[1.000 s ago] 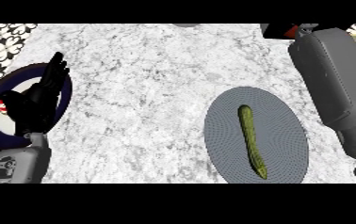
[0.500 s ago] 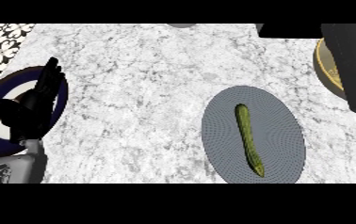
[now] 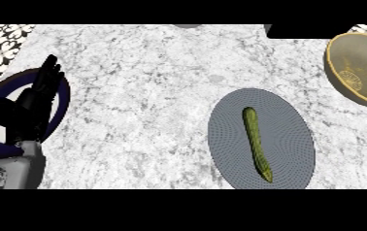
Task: Pick the bell pepper from the placemat and place it in the bowl
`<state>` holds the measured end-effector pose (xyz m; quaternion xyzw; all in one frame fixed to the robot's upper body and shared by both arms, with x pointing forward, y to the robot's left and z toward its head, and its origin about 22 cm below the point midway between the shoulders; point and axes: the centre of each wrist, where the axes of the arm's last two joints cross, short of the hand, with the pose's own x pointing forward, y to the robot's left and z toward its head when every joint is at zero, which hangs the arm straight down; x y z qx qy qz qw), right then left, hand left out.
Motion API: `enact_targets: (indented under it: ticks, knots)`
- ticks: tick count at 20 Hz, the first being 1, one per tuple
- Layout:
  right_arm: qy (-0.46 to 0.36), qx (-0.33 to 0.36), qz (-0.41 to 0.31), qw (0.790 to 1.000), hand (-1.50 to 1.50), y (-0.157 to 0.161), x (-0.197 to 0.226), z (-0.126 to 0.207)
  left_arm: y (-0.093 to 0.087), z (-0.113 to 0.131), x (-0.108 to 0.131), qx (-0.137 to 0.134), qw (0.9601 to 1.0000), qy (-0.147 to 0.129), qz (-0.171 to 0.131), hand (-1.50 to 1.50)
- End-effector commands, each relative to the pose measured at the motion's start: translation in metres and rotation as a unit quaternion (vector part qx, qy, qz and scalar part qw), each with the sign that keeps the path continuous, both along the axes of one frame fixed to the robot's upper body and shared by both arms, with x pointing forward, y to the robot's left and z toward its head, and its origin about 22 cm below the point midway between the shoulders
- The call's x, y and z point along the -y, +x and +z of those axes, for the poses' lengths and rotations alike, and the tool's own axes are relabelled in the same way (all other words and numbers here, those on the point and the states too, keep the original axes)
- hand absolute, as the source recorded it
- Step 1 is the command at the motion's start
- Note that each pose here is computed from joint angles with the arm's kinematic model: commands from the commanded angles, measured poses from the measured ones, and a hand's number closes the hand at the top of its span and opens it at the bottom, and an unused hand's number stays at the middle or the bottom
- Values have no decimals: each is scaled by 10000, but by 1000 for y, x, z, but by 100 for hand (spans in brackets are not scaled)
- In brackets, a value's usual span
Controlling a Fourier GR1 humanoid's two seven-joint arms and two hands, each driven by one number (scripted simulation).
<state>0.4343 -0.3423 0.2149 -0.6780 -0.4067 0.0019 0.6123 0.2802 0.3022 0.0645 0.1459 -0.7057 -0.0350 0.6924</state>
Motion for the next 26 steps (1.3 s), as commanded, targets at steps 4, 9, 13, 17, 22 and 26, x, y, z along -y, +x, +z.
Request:
enact_targets:
  ticks: [4,9,13,17,22,26]
  knots:
    - [75,93,-66,9999,150,-19,68,-39,9,4,2,63,9999,-45,-81,0]
    - [62,55,-39,10000,150,-28,95,-50,12,-15,4,14,9999,-32,-97,0]
    - [966,-1345,-806,9829,150,-45,120,-73,-1,-12,0,87,9999,25,-104,0]
    - [1517,-1007,-350,9827,-150,-61,137,-89,6,0,-22,59,10000,-47,-41,0]
    - [1673,-159,79,9857,-150,-72,145,-99,-2,-6,10,-6,9999,-23,-146,0]
    - [1938,1647,46,9671,-150,-70,153,-65,-6,-3,-5,4,10000,-73,-5,0]
